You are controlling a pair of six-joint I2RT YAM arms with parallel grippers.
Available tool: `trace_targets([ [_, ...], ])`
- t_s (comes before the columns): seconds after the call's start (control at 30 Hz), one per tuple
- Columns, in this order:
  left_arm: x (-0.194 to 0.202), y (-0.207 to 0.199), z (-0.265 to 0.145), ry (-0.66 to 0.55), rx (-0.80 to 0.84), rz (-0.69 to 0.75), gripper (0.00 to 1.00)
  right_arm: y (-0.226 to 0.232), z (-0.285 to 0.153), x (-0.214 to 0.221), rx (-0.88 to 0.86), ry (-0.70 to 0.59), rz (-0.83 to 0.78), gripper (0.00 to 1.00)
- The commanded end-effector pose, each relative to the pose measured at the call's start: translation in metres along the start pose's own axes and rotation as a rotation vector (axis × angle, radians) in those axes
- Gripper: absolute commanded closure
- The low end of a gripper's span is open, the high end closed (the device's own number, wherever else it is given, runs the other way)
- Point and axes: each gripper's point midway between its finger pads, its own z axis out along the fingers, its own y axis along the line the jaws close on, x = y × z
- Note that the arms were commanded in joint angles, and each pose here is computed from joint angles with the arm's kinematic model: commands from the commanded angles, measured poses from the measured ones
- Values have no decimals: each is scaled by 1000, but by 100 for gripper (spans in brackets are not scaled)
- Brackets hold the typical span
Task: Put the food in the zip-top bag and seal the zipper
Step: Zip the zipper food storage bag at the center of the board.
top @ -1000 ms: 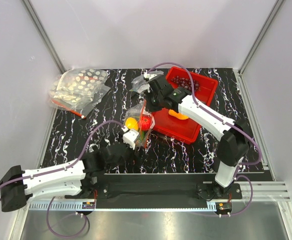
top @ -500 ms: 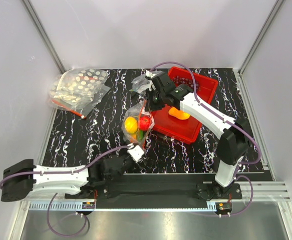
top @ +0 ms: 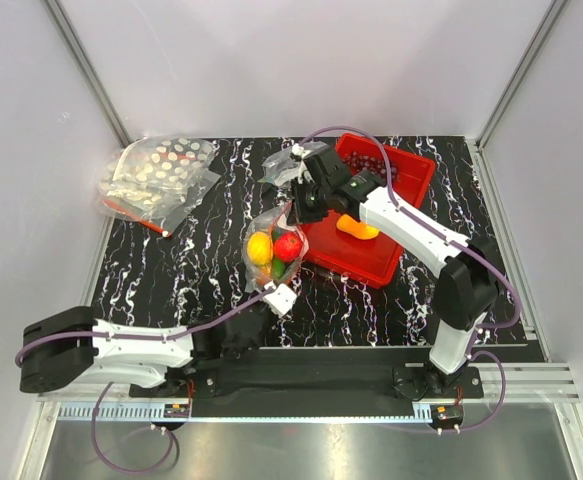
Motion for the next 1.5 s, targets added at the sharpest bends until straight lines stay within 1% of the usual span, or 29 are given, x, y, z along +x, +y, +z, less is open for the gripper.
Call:
trace_targets([
  [0.0, -53, 23, -1, -125, -128, -142, 88, 12, -23, -17, -61, -83, -6, 100],
  [0.07, -63, 28, -6, -117, -137, -187, 100, 10, -23, -13, -54, -79, -7, 99],
  [0.1, -66, 26, -9, -81, -121, -183, 100, 8, -24, -13, -48, -80, -10, 99],
  [0.17, -79, 29, -18, -73, -97, -224, 100, 6, -25, -12, -37, -76, -10, 98],
  [0.2, -85, 33, -26, -31, -93, -214, 100, 5, -25, -12, -35, -75, -12, 98],
  [0.23, -89, 35, -31, -21, -88, -252, 100, 5, -26, -12, -35, -75, -14, 98],
  [0.33, -116, 48, -59, -34, -45, -337, 100, 2, -27, -12, -19, -78, -18, 96],
  [0.37, -136, 55, -74, -86, -12, -395, 100, -3, -27, -12, 6, -82, -20, 95],
  [0.43, -141, 63, -90, -92, 5, -445, 100, -11, -27, -12, 51, -86, -22, 95],
  [0.47, -153, 69, -103, -131, 31, -483, 100, -21, -29, -13, 103, -95, -25, 95],
  [0.63, -151, 75, -129, -90, 92, -484, 100, -52, -37, -8, 265, -102, -37, 94],
  [0.67, -147, 73, -131, -69, 105, -471, 100, -51, -41, -7, 263, -107, -39, 92],
  [0.73, -143, 67, -129, -54, 128, -455, 100, -51, -44, 2, 247, -90, -36, 78],
  [0.83, -139, 44, -123, -63, 222, -433, 100, -37, -54, 18, 154, -75, -53, 57],
  [0.87, -140, 31, -118, -87, 273, -445, 100, -28, -65, 21, 104, -84, -68, 54],
  [0.93, -139, 14, -111, -100, 331, -452, 100, -30, -70, 41, 86, -53, -76, 49],
  [0.97, -142, 4, -109, -115, 373, -457, 100, -25, -81, 44, 59, -68, -82, 47],
  [1.0, -140, -4, -104, -100, 396, -444, 100, -26, -89, 56, 52, -60, -80, 40],
  [1.03, -137, -7, -101, -86, 394, -429, 100, -31, -86, 65, 61, -36, -75, 40],
  [1.07, -140, -12, -101, -85, 419, -417, 100, -28, -97, 67, 49, -55, -75, 29],
  [1.13, -139, -26, -98, -60, 475, -373, 100, -33, -110, 79, 62, -66, -72, 15],
  [1.2, -136, -34, -95, -42, 508, -338, 100, -38, -115, 88, 70, -73, -83, 12],
  [1.23, -132, -39, -89, -16, 509, -327, 100, -35, -124, 82, 59, -122, -98, 12],
  [1.27, -131, -39, -85, -9, 513, -324, 100, -33, -126, 84, 37, -130, -127, 14],
  [1.3, -127, -42, -81, 3, 521, -307, 100, -30, -125, 89, 5, -127, -146, 14],
  [1.33, -126, -42, -79, 5, 533, -305, 100, -16, -130, 82, -69, -175, -168, 14],
  [1.4, -127, -38, -76, 3, 559, -298, 100, -7, -128, 84, -134, -207, -174, 14],
  [1.43, -128, -38, -79, 4, 589, -293, 100, 6, -134, 71, -197, -284, -199, 14],
  [1.47, -128, -27, -75, 3, 566, -296, 99, 3, -124, 81, -215, -284, -187, 14],
])
